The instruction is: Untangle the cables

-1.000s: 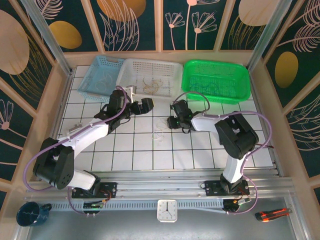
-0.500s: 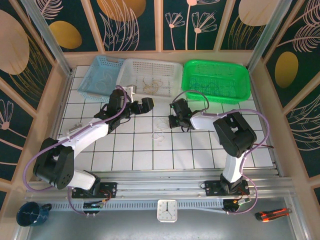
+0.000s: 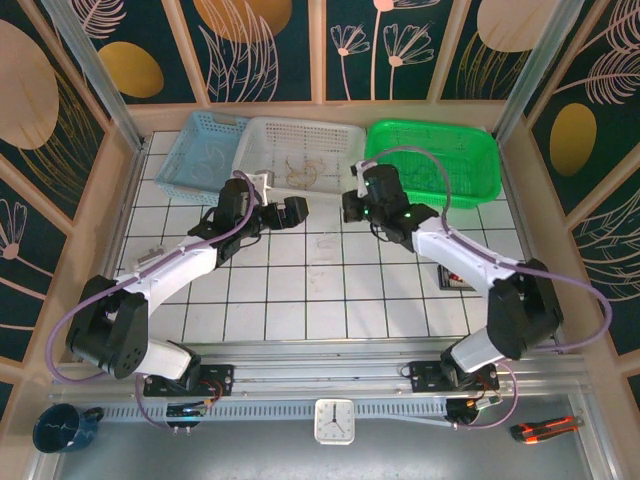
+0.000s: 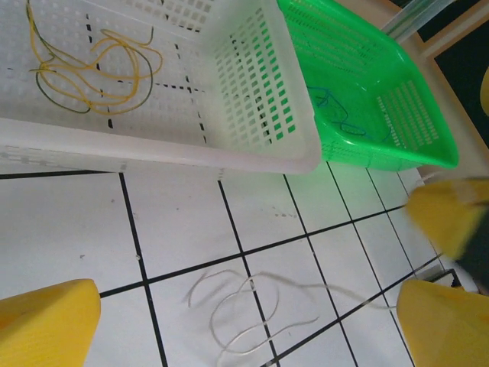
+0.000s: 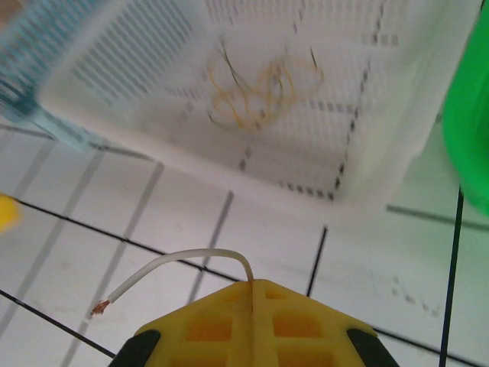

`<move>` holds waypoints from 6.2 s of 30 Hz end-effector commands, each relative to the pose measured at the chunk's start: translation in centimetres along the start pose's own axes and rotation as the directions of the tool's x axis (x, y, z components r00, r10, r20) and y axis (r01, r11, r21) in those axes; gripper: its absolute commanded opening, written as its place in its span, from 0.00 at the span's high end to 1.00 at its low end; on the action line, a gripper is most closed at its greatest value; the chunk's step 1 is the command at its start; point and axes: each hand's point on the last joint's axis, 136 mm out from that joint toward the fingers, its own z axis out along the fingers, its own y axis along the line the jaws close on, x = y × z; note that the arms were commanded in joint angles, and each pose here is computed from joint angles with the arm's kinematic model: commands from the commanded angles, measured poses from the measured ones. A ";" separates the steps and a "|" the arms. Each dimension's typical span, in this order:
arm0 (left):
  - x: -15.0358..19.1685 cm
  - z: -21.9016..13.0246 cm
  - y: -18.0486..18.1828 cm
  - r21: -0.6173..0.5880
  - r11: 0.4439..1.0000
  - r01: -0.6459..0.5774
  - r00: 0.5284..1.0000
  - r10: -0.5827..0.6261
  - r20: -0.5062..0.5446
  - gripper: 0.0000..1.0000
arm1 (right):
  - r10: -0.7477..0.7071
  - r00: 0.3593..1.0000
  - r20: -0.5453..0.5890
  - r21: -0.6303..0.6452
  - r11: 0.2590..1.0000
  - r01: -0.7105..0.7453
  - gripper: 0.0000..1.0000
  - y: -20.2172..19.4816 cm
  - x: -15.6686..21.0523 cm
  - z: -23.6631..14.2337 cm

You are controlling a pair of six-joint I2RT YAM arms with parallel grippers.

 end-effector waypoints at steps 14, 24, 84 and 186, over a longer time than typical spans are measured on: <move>-3.2 -2.4 -6.0 0.211 0.965 -0.155 0.986 0.136 0.100 0.01 | 0.086 0.975 0.204 -0.182 0.982 -0.049 1.00 4.3 -8.0 -8.7; -0.6 -1.2 -10.2 0.315 0.914 -0.257 0.966 0.245 0.078 0.01 | 0.106 0.968 0.229 -0.216 0.975 -0.055 1.00 4.8 -8.5 -10.4; -7.8 -4.5 -22.6 0.525 0.780 -0.341 0.930 0.199 0.308 1.00 | 0.146 0.939 0.311 -0.398 0.917 -0.011 0.41 5.3 -3.6 -15.4; -35.9 -10.6 7.8 -0.419 0.907 0.048 0.738 0.251 0.626 1.00 | 0.205 0.967 0.148 -0.137 0.973 -0.185 0.39 1.9 9.8 -6.5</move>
